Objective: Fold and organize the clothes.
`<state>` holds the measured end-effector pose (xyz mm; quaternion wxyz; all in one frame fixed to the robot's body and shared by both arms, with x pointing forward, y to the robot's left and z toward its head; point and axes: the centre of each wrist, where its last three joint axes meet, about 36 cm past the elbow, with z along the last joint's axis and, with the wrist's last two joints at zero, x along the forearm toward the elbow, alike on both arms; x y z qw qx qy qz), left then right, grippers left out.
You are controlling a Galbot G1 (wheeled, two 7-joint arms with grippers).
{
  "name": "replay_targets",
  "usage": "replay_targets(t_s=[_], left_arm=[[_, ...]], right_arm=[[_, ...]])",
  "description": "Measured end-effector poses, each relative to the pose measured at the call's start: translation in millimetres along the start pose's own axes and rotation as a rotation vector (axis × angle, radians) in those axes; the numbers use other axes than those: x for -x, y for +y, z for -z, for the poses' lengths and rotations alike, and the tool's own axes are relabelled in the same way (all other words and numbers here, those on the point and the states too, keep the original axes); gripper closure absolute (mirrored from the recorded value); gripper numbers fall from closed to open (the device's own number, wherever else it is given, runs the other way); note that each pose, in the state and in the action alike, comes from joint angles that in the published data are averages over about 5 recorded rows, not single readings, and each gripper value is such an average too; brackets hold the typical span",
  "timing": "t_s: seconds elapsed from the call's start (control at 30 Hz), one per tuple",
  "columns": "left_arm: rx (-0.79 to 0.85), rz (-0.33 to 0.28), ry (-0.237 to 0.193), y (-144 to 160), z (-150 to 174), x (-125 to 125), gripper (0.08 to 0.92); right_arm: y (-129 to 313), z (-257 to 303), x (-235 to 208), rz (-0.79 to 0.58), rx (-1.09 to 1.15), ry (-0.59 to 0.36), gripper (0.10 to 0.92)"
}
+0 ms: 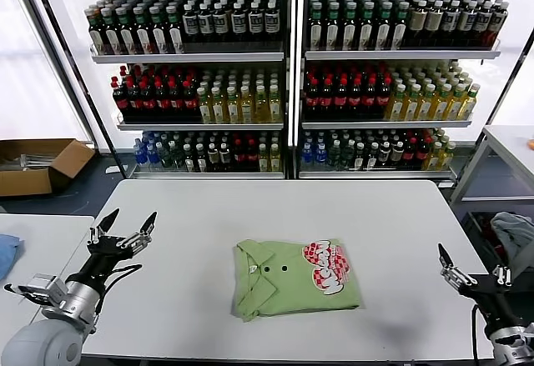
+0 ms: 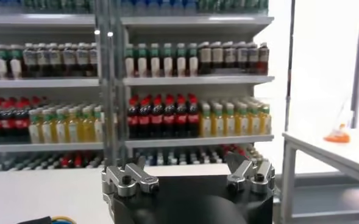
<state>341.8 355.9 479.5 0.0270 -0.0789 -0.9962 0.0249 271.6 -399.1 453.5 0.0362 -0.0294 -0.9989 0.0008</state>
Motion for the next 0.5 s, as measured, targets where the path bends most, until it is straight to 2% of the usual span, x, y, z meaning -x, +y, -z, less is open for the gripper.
replay_targets(t_s=[0.5], left_arm=[[0.039, 0.007, -0.021, 9.2, 4.4, -4.6, 0.177]], right_arm=[[-15.4, 7.3, -11.5, -0.047, -0.008, -0.018, 0.2]])
